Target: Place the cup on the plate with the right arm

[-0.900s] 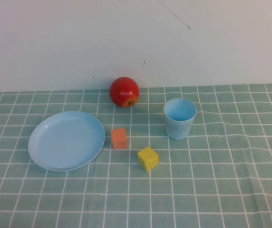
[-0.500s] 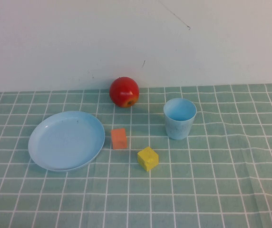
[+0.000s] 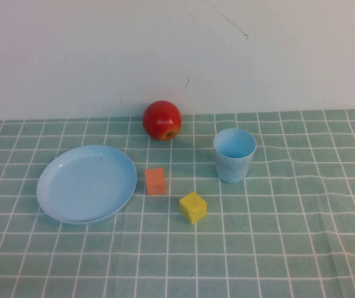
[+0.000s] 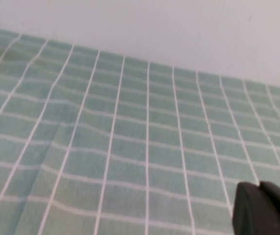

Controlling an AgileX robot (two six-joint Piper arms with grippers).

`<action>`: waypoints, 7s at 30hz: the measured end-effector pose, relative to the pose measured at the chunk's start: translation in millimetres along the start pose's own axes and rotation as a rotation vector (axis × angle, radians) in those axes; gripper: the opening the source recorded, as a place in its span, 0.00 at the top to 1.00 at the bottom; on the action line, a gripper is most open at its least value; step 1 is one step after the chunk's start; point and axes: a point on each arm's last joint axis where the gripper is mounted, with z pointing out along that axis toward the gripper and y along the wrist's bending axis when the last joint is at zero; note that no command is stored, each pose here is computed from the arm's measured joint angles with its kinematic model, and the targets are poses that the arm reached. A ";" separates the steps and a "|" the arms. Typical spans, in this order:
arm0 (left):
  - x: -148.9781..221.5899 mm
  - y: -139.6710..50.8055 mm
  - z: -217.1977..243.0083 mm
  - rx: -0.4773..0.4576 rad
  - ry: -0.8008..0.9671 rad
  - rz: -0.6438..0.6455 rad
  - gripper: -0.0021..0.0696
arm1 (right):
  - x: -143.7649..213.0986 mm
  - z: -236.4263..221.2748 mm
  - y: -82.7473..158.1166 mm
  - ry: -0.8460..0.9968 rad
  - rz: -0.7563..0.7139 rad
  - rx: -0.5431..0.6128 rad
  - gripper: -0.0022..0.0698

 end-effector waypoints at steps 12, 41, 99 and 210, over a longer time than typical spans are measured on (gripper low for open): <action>-29.0 0.3 -4.7 -0.004 -0.325 0.001 0.97 | -38.2 -8.7 -7.4 -0.433 -0.012 0.087 0.97; 15.1 0.2 -1.3 0.000 0.167 0.019 0.97 | -44.3 -11.9 -8.5 -0.504 -0.094 0.122 0.97; 15.7 0.2 -1.4 -0.001 0.174 0.020 0.97 | -198.8 180.5 78.1 0.180 -0.416 -0.946 0.97; 15.1 0.3 -1.5 -0.003 0.172 0.022 0.97 | -181.5 302.2 390.2 0.159 -0.835 -1.095 0.94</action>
